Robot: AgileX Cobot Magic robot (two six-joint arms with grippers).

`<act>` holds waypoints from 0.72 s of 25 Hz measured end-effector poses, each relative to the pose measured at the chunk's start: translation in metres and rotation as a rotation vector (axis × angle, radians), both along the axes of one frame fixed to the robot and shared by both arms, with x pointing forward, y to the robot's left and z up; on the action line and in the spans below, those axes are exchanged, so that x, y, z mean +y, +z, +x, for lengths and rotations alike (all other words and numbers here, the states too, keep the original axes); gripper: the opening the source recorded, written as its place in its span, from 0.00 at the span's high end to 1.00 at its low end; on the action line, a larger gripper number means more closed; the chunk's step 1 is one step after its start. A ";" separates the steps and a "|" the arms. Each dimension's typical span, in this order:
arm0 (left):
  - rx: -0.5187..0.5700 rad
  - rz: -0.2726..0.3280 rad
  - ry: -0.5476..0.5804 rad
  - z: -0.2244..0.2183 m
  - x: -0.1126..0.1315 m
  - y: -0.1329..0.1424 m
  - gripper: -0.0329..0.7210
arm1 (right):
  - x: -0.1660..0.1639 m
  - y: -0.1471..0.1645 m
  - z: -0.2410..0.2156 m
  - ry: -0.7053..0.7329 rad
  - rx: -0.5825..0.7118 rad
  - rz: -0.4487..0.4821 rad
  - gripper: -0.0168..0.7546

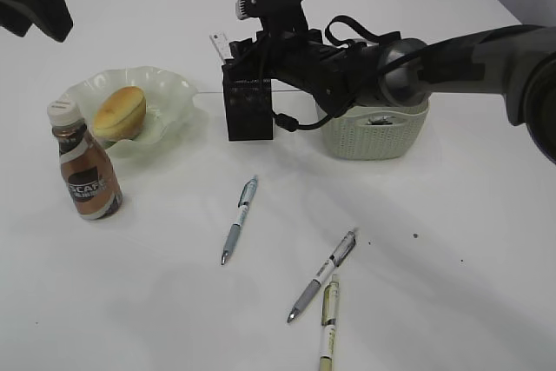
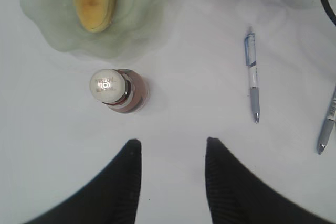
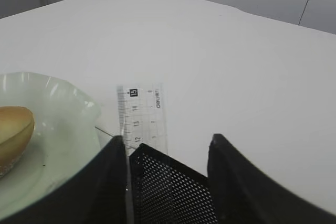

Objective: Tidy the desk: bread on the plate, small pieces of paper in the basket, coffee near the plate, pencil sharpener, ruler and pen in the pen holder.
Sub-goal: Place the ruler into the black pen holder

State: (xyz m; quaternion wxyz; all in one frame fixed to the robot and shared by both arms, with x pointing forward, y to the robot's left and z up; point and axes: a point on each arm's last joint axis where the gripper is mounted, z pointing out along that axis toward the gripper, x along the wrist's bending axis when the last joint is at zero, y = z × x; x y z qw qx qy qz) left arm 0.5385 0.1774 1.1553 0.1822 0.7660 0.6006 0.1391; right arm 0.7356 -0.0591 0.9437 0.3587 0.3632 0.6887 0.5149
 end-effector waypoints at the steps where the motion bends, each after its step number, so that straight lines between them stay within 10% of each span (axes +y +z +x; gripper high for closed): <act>1: 0.000 0.000 0.000 0.000 0.000 0.000 0.55 | 0.000 0.000 0.000 0.000 0.000 0.000 0.50; 18: 0.000 0.000 0.000 0.000 0.000 0.000 0.55 | -0.008 0.042 -0.011 -0.062 0.166 0.046 0.50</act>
